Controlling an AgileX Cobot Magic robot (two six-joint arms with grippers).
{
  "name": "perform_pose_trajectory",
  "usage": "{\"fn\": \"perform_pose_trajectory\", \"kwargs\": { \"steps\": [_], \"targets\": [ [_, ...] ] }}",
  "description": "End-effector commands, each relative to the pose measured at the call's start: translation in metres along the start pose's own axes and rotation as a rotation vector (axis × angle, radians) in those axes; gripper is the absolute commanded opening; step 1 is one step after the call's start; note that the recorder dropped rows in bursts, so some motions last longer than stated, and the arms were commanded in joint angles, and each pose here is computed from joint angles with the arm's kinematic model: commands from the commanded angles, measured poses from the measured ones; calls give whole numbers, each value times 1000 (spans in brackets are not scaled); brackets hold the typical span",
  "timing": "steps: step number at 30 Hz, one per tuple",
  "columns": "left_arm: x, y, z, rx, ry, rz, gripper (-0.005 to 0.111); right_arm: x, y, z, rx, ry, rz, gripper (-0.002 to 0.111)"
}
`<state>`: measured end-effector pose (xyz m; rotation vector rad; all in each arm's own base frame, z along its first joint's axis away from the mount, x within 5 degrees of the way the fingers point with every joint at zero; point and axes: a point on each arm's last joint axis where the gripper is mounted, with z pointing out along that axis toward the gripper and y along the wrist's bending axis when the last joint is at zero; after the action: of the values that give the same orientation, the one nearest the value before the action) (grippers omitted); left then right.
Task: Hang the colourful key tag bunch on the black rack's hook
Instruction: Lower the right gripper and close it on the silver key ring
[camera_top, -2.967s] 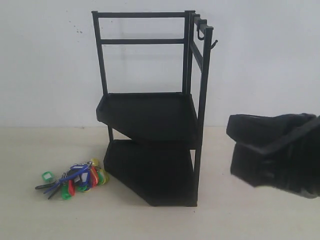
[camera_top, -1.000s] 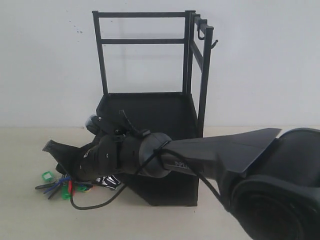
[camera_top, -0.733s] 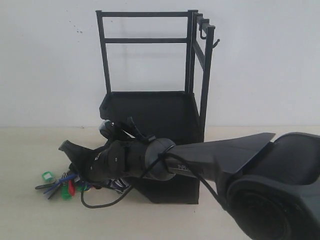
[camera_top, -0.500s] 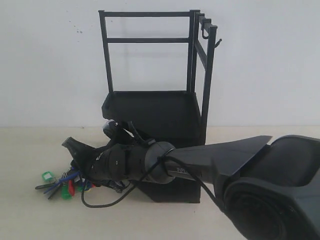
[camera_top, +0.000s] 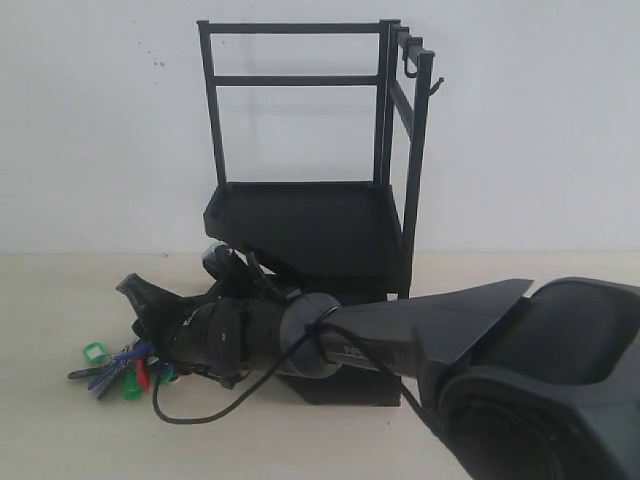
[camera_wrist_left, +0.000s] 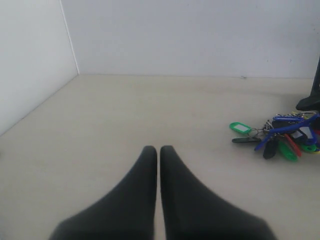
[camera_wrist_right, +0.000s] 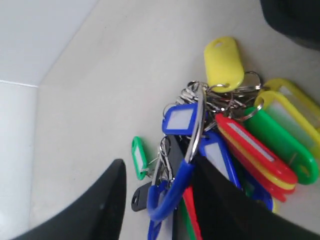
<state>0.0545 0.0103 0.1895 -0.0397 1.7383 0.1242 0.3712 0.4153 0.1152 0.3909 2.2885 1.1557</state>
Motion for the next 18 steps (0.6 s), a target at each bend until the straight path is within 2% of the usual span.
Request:
{"fn": "perform_pose_trajectory", "kwargs": {
  "steps": [1,11,18],
  "targets": [
    [-1,0,0,2,0,-5,4,0,8,-2,-35,-24,-8,42],
    [-1,0,0,2,0,-5,4,6,12,-1,-66,-43,-15,42],
    [-1,0,0,2,0,-5,4,13,-1,8,-46,-36,-2,42]
  ]
}}
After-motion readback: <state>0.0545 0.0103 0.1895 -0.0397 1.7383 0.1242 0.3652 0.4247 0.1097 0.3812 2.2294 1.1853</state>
